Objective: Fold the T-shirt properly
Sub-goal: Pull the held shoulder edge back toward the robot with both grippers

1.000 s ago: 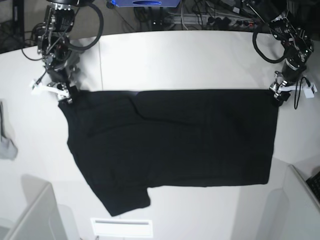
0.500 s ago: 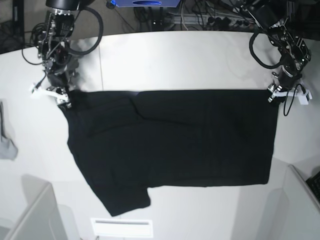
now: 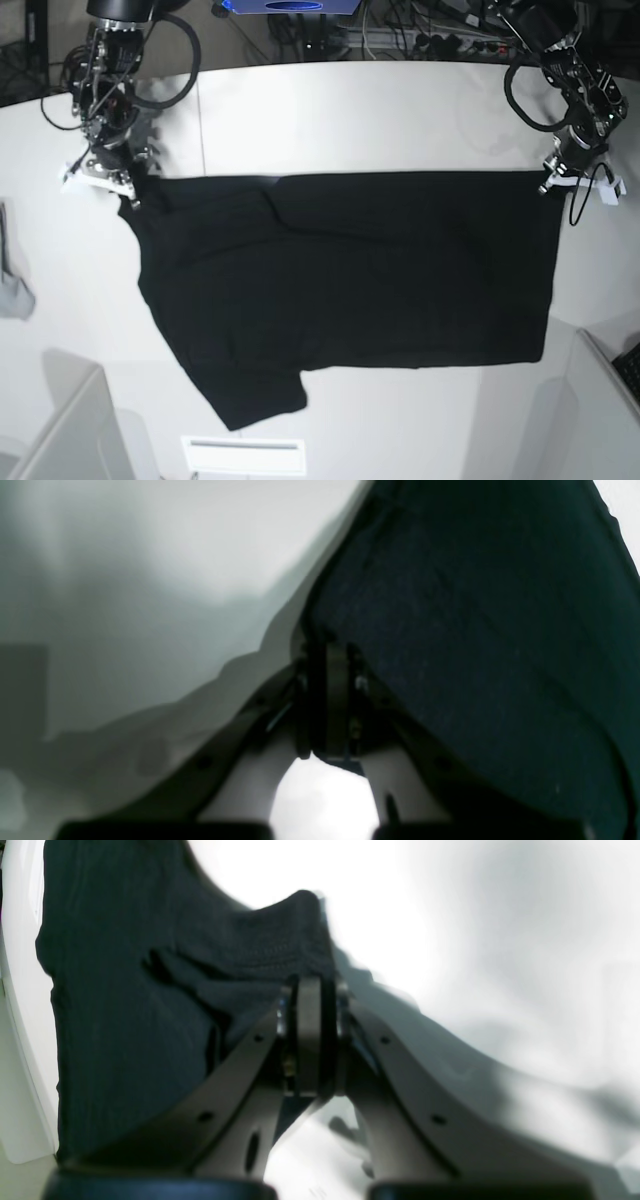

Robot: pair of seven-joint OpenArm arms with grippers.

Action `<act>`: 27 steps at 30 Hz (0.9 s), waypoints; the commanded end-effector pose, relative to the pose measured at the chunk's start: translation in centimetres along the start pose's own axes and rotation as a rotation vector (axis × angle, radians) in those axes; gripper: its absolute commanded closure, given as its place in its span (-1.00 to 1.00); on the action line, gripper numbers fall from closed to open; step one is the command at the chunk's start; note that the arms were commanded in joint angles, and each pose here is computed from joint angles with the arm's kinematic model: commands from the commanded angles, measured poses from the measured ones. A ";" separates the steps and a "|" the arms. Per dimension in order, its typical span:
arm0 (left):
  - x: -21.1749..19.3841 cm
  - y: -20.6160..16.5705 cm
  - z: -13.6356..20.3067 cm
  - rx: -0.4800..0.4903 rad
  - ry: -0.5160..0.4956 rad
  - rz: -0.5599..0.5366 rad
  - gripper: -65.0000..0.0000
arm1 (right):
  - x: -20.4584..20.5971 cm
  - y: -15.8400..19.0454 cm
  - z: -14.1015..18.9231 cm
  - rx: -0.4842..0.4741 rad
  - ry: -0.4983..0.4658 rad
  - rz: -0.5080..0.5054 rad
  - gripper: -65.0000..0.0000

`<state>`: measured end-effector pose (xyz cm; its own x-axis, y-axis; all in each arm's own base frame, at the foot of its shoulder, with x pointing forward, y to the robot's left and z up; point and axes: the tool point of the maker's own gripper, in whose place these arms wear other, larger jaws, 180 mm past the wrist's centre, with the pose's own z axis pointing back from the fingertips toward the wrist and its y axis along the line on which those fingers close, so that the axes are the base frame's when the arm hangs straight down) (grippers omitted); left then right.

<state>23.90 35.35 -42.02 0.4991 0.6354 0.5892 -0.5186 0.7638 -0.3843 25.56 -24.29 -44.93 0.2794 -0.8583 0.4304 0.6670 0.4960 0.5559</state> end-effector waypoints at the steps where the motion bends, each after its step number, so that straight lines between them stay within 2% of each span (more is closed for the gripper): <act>1: 1.5 0.4 0.6 0.013 -0.038 -0.027 1.00 | -0.4 -1.2 0.4 -0.045 0.021 0.000 1.00; 17: -0.5 2.6 5.2 0.078 -0.016 -0.156 1.00 | -1.3 -3.1 5.3 -0.050 0.017 0.061 1.00; 27: -1.3 3.4 8.3 0.112 -0.002 -0.245 1.00 | -2.7 -5.9 7.7 -0.104 0.050 0.085 1.00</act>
<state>15.24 35.40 -39.39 0.6339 0.4600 0.6218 -0.4670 0.8685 -0.1664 15.75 -23.37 -44.17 0.3701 -0.8275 0.4222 0.7047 0.5463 0.4528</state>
